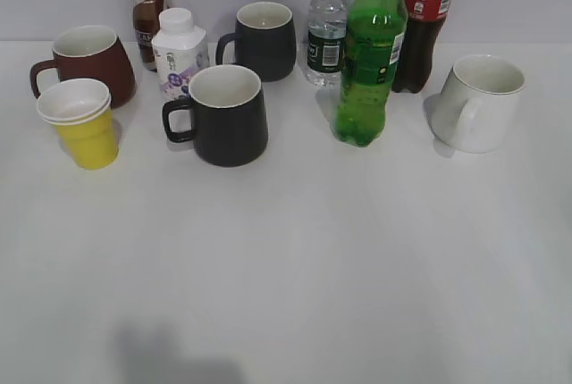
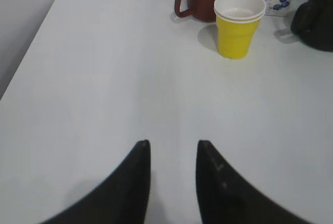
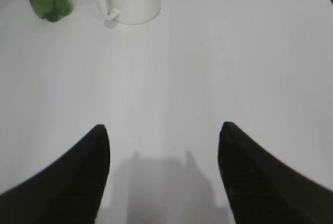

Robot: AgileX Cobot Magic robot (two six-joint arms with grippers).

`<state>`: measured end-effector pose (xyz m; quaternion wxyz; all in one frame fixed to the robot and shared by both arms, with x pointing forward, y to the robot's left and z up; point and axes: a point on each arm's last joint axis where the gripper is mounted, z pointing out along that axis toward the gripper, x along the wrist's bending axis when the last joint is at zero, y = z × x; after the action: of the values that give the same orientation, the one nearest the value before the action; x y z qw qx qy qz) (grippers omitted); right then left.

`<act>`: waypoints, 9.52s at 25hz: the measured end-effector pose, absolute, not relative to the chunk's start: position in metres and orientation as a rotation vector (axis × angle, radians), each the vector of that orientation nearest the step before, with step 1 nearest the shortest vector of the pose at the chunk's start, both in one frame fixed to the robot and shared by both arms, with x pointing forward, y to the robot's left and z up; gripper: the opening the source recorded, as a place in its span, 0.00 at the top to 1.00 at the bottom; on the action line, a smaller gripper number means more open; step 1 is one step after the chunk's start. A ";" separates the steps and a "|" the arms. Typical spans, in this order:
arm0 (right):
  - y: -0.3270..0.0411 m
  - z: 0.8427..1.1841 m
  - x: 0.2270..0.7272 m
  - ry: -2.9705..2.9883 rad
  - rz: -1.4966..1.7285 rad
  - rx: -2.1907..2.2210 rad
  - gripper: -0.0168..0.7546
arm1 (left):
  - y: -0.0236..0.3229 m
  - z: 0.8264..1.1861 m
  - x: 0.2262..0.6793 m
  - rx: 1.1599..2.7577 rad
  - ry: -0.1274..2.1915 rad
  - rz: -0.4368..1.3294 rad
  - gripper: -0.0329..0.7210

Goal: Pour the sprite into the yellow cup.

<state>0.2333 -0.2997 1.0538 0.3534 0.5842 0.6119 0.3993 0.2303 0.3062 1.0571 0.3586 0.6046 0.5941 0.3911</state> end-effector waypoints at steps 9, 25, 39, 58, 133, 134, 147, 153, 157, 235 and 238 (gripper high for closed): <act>-0.300 1.054 0.233 1.582 1.033 1.511 0.34 | 0.306 1.057 0.230 1.560 1.532 1.009 0.64; -0.300 1.054 0.233 1.582 1.033 1.511 0.34 | 0.306 1.057 0.230 1.560 1.532 1.009 0.64; -0.300 1.054 0.233 1.582 1.033 1.511 0.34 | 0.306 1.057 0.230 1.559 1.532 1.007 0.64; -0.291 1.092 0.312 1.420 1.206 1.352 0.34 | 0.300 1.080 0.324 1.422 1.380 1.073 0.64; -0.214 1.028 0.452 1.728 1.314 1.251 0.38 | 0.224 0.869 0.544 1.498 1.119 0.923 0.18; -0.214 1.028 0.452 1.728 1.314 1.251 0.38 | 0.224 0.869 0.545 1.496 1.117 0.924 0.18; -0.207 1.027 0.449 1.789 1.305 1.158 0.38 | 0.223 0.871 0.547 1.485 1.109 0.930 0.42; -0.177 1.008 0.453 1.934 1.325 0.984 0.36 | 0.223 0.880 0.538 1.497 1.078 0.917 0.42; -0.164 0.982 0.470 1.930 1.382 0.972 0.22 | 0.222 0.897 0.525 1.499 1.013 0.907 0.43; -0.105 0.994 0.538 1.990 0.928 -0.299 0.50 | 0.127 0.930 0.482 1.760 0.288 0.331 0.44; -0.105 0.995 0.538 1.974 0.898 -0.345 0.50 | 0.127 0.930 0.483 1.757 0.294 0.332 0.44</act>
<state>0.5379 -0.1052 0.9948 0.4555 -0.1398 0.8003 0.3639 0.4825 0.1266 0.9299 0.6168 0.7632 0.1275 0.1441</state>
